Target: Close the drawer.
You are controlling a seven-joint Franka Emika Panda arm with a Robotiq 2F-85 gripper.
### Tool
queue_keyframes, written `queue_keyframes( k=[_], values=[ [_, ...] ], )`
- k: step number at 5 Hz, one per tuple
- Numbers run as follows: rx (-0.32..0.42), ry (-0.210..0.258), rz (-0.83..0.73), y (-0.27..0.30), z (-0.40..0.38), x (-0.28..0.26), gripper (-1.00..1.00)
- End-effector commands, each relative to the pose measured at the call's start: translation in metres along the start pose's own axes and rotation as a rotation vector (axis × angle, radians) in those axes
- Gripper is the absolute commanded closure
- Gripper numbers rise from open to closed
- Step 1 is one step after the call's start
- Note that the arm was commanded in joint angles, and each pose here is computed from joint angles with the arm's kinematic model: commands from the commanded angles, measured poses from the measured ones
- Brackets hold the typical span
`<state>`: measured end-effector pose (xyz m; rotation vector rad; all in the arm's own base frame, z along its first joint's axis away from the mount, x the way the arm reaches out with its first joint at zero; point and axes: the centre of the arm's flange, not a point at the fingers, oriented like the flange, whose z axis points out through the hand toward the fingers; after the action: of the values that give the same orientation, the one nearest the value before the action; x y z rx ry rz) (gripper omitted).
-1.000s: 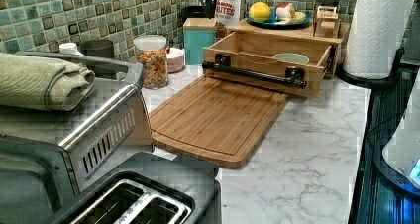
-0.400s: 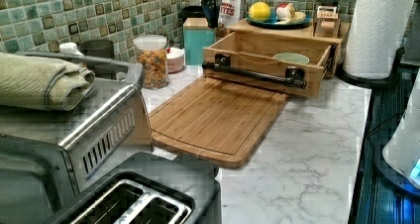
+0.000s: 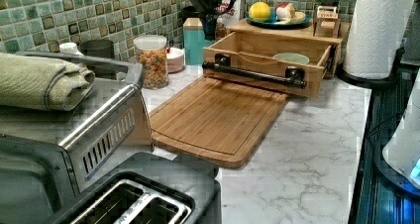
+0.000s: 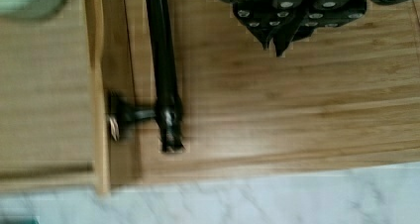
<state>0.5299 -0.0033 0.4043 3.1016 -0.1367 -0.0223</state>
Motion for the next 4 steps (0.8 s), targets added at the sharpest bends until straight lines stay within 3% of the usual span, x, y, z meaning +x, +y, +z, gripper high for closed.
queue_keyframes(
  k=[1,2,3,4],
  values=[
    [-0.092,0.012,-0.205,-0.056,0.047,-0.021,1.00],
    [-0.139,0.061,-0.157,-0.062,0.076,-0.029,1.00],
    [-0.153,-0.004,-0.104,-0.065,0.088,-0.027,1.00],
    [-0.163,-0.005,-0.095,-0.057,0.101,-0.030,1.00]
  ],
)
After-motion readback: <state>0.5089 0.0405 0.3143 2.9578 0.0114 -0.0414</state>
